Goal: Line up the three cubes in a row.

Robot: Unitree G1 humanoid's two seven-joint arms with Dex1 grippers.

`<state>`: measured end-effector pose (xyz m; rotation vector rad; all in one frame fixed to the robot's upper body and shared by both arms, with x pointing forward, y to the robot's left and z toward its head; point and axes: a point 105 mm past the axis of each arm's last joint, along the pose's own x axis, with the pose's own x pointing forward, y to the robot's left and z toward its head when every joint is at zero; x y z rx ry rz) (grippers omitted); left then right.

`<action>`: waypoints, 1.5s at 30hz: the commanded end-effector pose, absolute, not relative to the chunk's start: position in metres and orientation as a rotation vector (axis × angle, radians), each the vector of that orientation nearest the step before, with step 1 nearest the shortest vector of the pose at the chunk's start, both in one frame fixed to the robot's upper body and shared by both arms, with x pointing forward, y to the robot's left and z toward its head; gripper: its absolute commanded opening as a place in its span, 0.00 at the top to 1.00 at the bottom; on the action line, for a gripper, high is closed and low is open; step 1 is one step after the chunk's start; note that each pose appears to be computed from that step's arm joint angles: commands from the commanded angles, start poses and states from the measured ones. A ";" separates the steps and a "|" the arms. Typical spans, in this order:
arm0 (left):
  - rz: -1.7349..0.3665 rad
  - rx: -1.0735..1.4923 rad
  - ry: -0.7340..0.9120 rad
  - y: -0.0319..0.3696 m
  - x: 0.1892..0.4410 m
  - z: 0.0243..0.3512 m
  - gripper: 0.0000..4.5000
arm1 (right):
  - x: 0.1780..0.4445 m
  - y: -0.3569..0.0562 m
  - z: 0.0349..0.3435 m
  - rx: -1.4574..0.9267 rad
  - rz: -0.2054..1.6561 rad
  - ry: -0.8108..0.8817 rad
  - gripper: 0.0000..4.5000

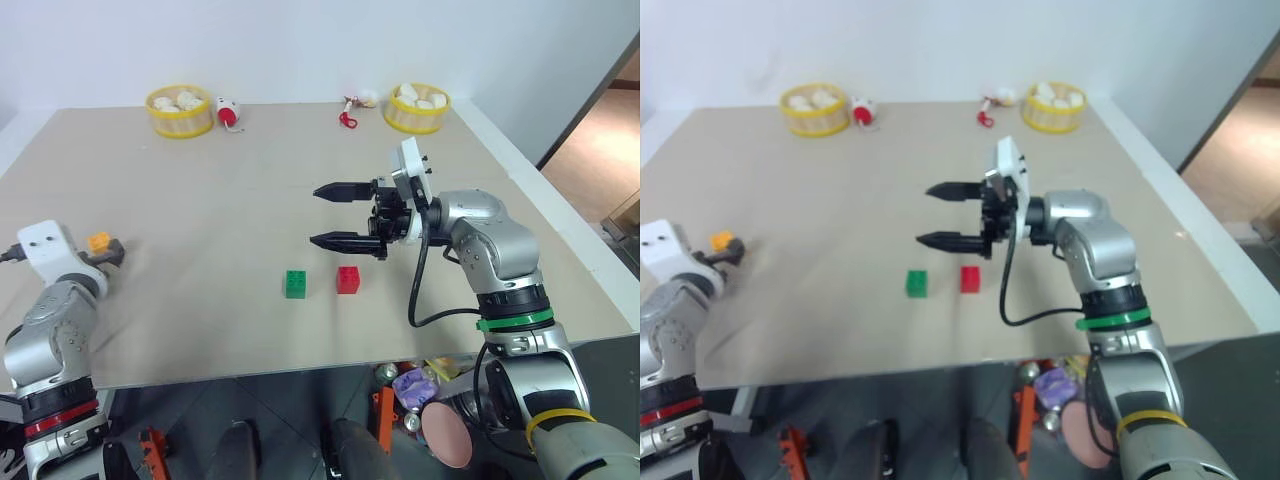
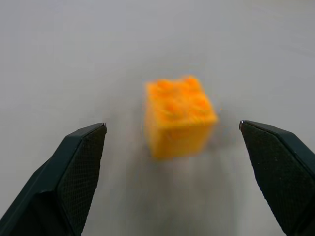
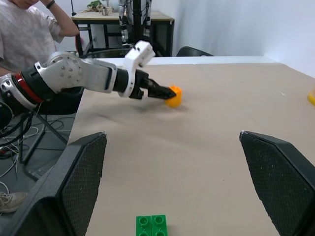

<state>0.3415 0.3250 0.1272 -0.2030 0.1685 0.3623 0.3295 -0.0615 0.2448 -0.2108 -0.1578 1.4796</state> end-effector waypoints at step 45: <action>-0.138 0.230 -0.051 0.275 0.385 0.173 0.72 | 0.311 -0.095 0.248 -0.304 1.511 -0.132 0.00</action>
